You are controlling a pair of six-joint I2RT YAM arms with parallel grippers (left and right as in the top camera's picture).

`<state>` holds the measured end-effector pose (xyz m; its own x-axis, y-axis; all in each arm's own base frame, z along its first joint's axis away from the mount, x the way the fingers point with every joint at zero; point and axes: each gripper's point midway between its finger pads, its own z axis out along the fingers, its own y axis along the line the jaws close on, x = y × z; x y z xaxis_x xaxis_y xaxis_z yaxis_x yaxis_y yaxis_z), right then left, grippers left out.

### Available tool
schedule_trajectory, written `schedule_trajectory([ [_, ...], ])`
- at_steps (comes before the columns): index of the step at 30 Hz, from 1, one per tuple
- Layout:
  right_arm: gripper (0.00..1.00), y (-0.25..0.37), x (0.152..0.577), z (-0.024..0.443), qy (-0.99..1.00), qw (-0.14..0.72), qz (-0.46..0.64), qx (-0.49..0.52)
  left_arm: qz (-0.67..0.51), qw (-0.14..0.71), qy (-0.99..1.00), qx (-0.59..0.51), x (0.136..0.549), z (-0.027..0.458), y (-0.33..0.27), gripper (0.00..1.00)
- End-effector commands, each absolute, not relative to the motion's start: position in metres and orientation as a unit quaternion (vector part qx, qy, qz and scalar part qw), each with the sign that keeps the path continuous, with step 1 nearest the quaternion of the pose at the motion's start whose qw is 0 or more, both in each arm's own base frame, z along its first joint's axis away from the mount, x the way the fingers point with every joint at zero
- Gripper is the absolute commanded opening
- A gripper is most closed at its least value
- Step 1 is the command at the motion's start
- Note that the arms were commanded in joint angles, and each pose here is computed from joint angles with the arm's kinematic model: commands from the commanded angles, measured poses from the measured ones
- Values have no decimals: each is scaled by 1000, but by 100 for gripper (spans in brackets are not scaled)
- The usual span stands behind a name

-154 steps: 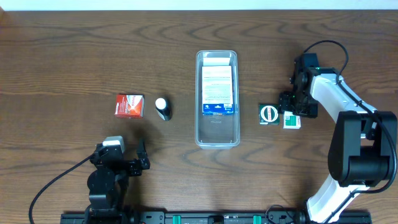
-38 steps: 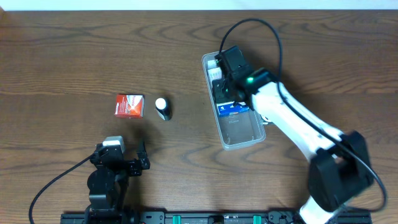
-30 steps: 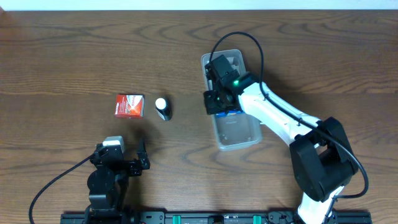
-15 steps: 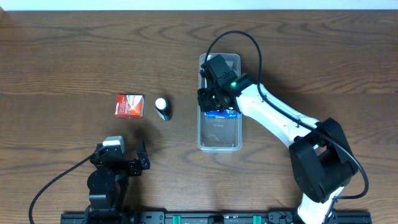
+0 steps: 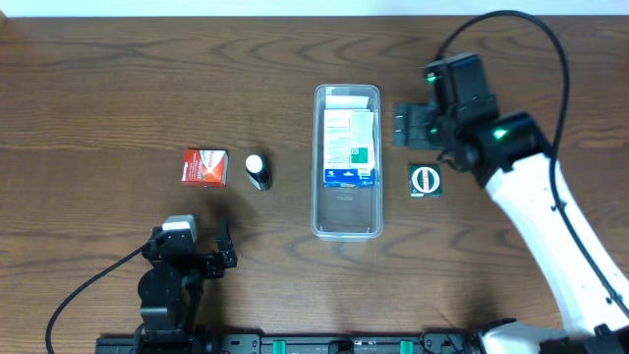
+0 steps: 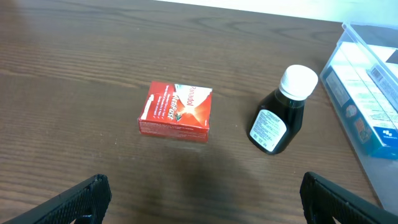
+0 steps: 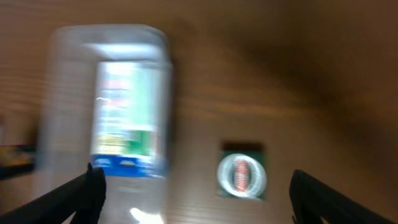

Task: Pack container
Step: 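Move the right gripper to the green ointment box and grasp it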

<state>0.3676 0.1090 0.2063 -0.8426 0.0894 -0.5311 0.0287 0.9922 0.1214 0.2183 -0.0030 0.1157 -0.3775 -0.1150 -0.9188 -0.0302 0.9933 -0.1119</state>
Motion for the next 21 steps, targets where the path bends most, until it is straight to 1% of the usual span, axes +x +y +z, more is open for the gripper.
schedule_trajectory([
  [1, 93, 83, 364, 155, 976, 206, 26, 58, -42, 550, 833, -42, 218, 108, -5, 98],
  [5, 93, 75, 350, 102, 989, 127, 20, 68, -42, 550, 833, -41, 218, 108, -5, 98],
  [9, 96, 69, 337, 61, 995, 72, 2, 70, -42, 550, 833, -41, 218, 108, -5, 98],
  [15, 95, 67, 330, 21, 997, 32, -10, 66, -42, 550, 833, -41, 218, 108, -5, 98],
  [16, 94, 67, 330, 17, 997, 30, -10, 66, -42, 550, 833, -41, 218, 108, -5, 98],
  [20, 80, 67, 333, 10, 997, 35, -9, 67, -42, 550, 833, -41, 218, 108, -5, 98],
  [21, 79, 67, 334, 10, 997, 37, -9, 67, -42, 550, 833, -41, 218, 108, -5, 98],
])
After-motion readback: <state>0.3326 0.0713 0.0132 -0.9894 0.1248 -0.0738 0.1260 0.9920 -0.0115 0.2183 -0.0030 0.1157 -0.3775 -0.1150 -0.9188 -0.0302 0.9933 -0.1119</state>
